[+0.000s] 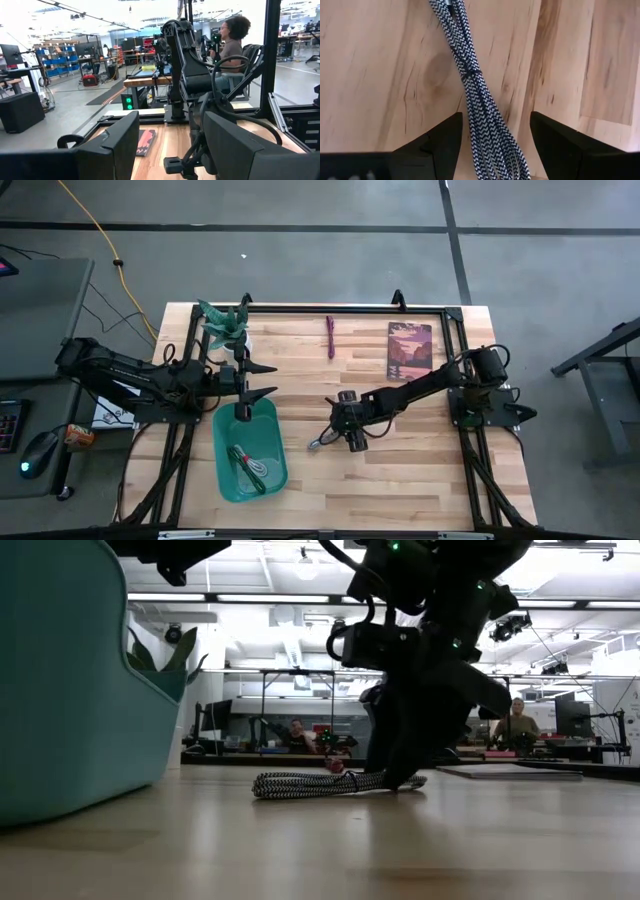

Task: Pick and place USB-C Cables
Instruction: Put the white black charger cable into the green bin

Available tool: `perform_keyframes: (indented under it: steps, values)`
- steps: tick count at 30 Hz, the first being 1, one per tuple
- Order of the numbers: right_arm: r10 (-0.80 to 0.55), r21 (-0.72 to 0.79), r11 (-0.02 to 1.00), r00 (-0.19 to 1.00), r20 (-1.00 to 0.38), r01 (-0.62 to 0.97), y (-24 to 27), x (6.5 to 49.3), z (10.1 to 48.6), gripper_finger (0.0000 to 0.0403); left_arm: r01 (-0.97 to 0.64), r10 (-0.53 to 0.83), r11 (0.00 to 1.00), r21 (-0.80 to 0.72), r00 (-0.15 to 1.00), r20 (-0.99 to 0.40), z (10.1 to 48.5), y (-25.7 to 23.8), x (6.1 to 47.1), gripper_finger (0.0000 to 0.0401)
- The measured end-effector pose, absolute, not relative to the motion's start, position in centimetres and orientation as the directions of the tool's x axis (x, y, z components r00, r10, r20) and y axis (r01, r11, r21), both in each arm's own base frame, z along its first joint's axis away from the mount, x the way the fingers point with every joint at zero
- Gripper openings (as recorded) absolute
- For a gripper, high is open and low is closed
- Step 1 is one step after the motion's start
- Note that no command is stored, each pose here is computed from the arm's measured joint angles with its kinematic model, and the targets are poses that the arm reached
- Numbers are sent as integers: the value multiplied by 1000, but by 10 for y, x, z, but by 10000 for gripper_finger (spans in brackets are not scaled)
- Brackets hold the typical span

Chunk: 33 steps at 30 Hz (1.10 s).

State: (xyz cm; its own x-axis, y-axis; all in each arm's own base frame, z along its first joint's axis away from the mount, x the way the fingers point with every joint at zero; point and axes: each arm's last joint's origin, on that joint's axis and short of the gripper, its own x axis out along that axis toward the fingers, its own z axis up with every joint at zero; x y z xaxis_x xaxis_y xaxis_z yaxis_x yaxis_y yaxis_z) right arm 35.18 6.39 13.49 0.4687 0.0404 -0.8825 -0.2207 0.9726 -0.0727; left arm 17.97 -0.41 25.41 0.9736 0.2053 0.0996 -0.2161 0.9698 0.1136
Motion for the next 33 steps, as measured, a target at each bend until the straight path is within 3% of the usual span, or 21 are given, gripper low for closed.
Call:
perform_keyframes:
  steps: [8, 13, 18, 25, 30, 33]
  values:
    - [51, -21, 987, 438, -898, -158, 61, 354, 124, 205, -211, 205, 975, 62, 975, 88, 253, -4, 180, 202]
    - [67, 5, 989, 415, -907, -151, 60, 355, 116, 134, -211, 205, 975, 68, 976, 77, 252, -4, 180, 202]
    - [49, -19, 987, 418, -907, -158, 60, 353, 121, 24, -211, 205, 975, 68, 976, 77, 252, -4, 180, 202]
    - [-99, -128, 991, 381, -919, -50, 51, 329, 135, 9, -210, 205, 975, 68, 976, 77, 252, -4, 180, 202]
    - [-131, -91, 991, 547, -827, 100, 44, 291, 144, 5, -210, 205, 975, 71, 977, 66, 251, -4, 180, 202]
    - [-120, 0, 989, 789, -603, 150, 42, 280, 154, 4, -210, 205, 975, 71, 976, 68, 251, -4, 180, 202]
